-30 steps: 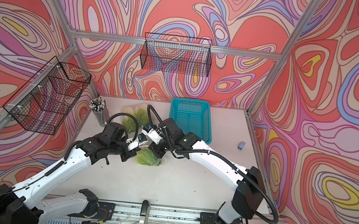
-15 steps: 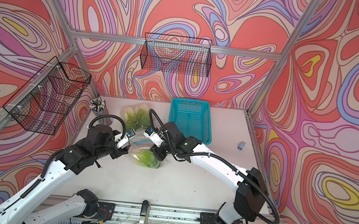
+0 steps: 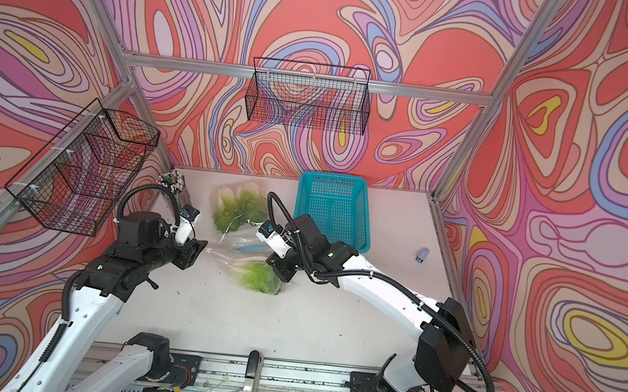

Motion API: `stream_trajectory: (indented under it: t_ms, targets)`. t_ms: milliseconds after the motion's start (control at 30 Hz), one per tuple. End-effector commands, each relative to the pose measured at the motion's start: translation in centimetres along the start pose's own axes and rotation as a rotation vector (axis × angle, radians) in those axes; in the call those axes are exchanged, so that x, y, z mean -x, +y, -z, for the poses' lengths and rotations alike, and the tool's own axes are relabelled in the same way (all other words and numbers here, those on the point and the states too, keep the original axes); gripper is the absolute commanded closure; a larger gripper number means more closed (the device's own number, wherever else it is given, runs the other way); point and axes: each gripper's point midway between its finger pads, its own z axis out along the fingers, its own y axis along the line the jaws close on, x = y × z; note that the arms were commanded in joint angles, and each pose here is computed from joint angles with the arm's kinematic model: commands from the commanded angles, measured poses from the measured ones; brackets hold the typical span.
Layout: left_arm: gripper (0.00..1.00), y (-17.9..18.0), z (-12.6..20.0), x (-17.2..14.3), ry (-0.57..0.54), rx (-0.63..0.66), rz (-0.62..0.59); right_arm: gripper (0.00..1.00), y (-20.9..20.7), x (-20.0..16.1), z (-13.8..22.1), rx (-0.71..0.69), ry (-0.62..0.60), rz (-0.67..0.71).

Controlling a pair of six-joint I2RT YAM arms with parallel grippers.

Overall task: Open the zip-top bag and take out the chinese cabbages
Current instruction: Adjust the zipper food storage bag at the center of the board.

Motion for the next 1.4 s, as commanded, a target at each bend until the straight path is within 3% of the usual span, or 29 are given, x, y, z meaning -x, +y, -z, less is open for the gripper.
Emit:
stream_trajectory:
  t_ms: [0,267,400,600,867,1167,1367]
  targets:
    - [0.43,-0.8,-0.9,-0.7,0.045,-0.080,0.194,1.00,0.2,0.7,0.7,0.011,-0.039,0.031]
    - [0.48,0.5,-2.0,-2.5,0.267,-0.007,0.513,1.00,0.1,0.7,0.9,0.008,-0.041,0.023]
    - [0.48,1.2,-1.9,-2.0,0.267,0.030,0.602,1.00,0.0,0.6,1.0,0.006,-0.039,0.015]
    - [0.50,1.4,-1.8,-2.5,0.311,0.066,0.862,1.00,0.0,0.7,0.8,0.010,-0.044,0.004]
    - [0.53,0.7,-2.9,-3.9,0.288,0.071,1.202,1.00,0.1,0.5,0.7,0.016,-0.051,-0.005]
    - [0.60,-0.6,-5.0,-5.0,0.336,0.011,1.398,1.00,0.2,0.3,0.6,0.021,-0.061,-0.013]
    - [0.65,-0.5,-5.6,-4.6,0.331,0.001,1.436,1.00,0.3,0.2,0.7,0.025,-0.067,-0.019]
